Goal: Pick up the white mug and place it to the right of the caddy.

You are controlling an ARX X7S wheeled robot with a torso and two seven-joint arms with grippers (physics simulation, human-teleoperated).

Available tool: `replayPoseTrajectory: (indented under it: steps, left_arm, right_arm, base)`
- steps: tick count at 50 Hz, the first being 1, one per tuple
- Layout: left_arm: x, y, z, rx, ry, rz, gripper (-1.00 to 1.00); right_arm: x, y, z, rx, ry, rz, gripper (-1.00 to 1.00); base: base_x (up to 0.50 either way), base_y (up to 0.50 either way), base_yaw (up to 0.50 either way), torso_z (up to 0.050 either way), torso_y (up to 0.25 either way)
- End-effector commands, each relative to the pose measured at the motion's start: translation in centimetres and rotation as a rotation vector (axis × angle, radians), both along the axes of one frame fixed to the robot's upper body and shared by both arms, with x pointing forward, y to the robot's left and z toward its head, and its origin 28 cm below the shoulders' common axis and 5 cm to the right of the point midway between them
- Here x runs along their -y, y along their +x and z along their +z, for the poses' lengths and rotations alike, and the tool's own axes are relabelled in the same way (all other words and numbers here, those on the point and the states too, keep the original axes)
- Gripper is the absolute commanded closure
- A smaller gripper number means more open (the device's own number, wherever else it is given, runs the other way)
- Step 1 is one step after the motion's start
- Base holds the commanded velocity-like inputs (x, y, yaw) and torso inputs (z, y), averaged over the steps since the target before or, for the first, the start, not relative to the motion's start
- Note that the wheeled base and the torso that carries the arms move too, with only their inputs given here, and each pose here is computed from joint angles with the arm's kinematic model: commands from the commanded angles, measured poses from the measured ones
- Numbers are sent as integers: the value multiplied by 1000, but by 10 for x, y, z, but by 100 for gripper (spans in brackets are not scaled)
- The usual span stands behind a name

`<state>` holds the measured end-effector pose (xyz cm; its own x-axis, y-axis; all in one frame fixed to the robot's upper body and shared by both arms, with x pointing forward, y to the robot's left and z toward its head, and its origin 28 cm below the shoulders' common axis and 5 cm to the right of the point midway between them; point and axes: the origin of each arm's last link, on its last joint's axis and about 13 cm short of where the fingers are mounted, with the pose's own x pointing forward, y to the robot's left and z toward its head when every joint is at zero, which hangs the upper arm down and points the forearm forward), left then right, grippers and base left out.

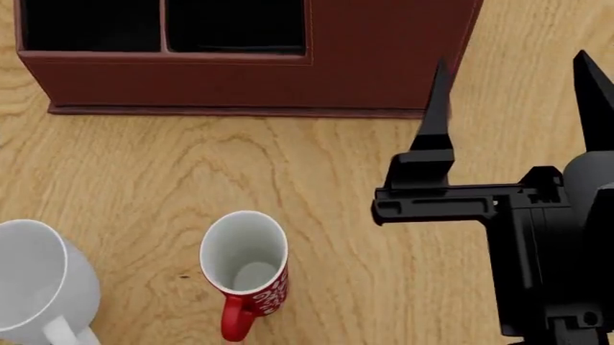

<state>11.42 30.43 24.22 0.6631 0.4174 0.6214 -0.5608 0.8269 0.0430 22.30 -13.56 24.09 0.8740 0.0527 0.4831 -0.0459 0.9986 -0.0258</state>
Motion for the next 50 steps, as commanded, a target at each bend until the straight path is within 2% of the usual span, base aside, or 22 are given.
replayPoseTrajectory:
  steps: [1,20,34,47,50]
  left_arm:
    - [-9,-15,-4,-6,-7,50,-100]
    - [-22,-31,-6,11,-41,146,-100]
    - [-23,-34,-11,7,-60,169,-100]
    - [-23,-36,-14,1,-63,178,-100]
    - [-23,-36,-14,1,-65,179,-100]
  right_arm:
    - [-2,4,-2,-9,-7,10,-100]
    - [-4,7,-4,-22,-14,18,-100]
    - [-6,7,0,-24,-35,11,-100]
    - [-23,-6,21,-57,-132,57,-100]
    - [-29,-12,26,-83,-150,103,-100]
  base:
    - [0,0,0,0,0]
    - [0,0,0,0,0]
    - [0,0,0,0,0]
    - [0,0,0,0,0]
    - [0,0,0,0,0]
